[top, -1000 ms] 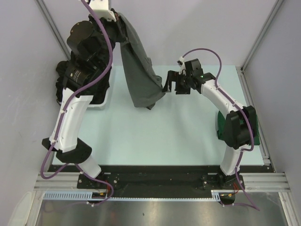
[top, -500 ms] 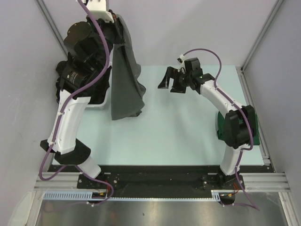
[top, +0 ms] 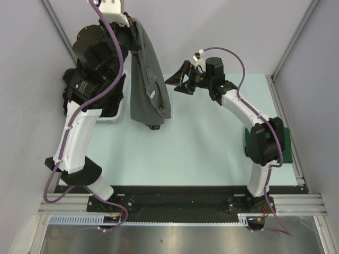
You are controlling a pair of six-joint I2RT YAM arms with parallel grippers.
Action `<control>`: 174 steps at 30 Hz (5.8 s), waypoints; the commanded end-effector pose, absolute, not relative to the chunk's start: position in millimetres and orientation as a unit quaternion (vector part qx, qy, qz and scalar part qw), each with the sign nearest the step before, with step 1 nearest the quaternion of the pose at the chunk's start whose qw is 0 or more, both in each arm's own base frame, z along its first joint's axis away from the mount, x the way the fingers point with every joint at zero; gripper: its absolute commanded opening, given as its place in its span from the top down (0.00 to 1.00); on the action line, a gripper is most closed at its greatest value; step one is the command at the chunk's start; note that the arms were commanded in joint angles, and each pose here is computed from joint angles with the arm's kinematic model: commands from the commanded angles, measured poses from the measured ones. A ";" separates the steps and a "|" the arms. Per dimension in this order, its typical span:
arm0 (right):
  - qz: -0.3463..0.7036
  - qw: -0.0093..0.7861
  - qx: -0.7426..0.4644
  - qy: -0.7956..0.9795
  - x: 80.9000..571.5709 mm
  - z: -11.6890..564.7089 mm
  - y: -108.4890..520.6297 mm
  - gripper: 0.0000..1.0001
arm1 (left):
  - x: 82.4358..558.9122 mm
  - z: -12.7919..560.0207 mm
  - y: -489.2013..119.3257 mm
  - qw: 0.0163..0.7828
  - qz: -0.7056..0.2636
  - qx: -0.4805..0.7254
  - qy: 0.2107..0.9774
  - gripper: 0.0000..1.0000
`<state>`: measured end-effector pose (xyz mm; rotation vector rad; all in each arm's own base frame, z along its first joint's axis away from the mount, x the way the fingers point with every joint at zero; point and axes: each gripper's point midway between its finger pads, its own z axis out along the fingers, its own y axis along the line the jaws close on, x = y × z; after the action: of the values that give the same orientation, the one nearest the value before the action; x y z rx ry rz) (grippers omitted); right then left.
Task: Fold and stack the t-shirts
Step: Flatten out the tshirt
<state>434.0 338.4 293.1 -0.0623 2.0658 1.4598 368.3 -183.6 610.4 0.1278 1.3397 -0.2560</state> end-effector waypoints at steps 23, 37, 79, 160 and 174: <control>0.624 0.259 -0.103 0.730 335.5 336.4 361.1 0.00 | 356.9 627.1 -173.6 0.791 -0.124 0.051 0.597 1.00; 0.601 0.240 -0.129 0.752 310.4 309.2 362.8 0.00 | 365.5 630.7 -187.3 0.791 -0.148 0.051 0.591 1.00; 0.398 0.348 -0.149 0.835 388.6 251.9 355.6 0.12 | 335.3 631.0 -180.0 0.780 -0.182 0.051 0.597 1.00; 0.261 0.624 0.069 0.733 551.5 457.0 35.9 1.00 | 445.3 563.6 -136.9 0.759 -0.111 -0.037 0.640 1.00; 0.299 0.558 0.075 0.770 555.9 399.9 46.9 1.00 | 433.2 537.1 -131.6 0.736 -0.096 -0.024 0.670 1.00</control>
<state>546.4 43.3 391.7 0.1938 1.8601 0.7034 451.6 -153.4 481.7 -0.0078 1.6066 -0.2222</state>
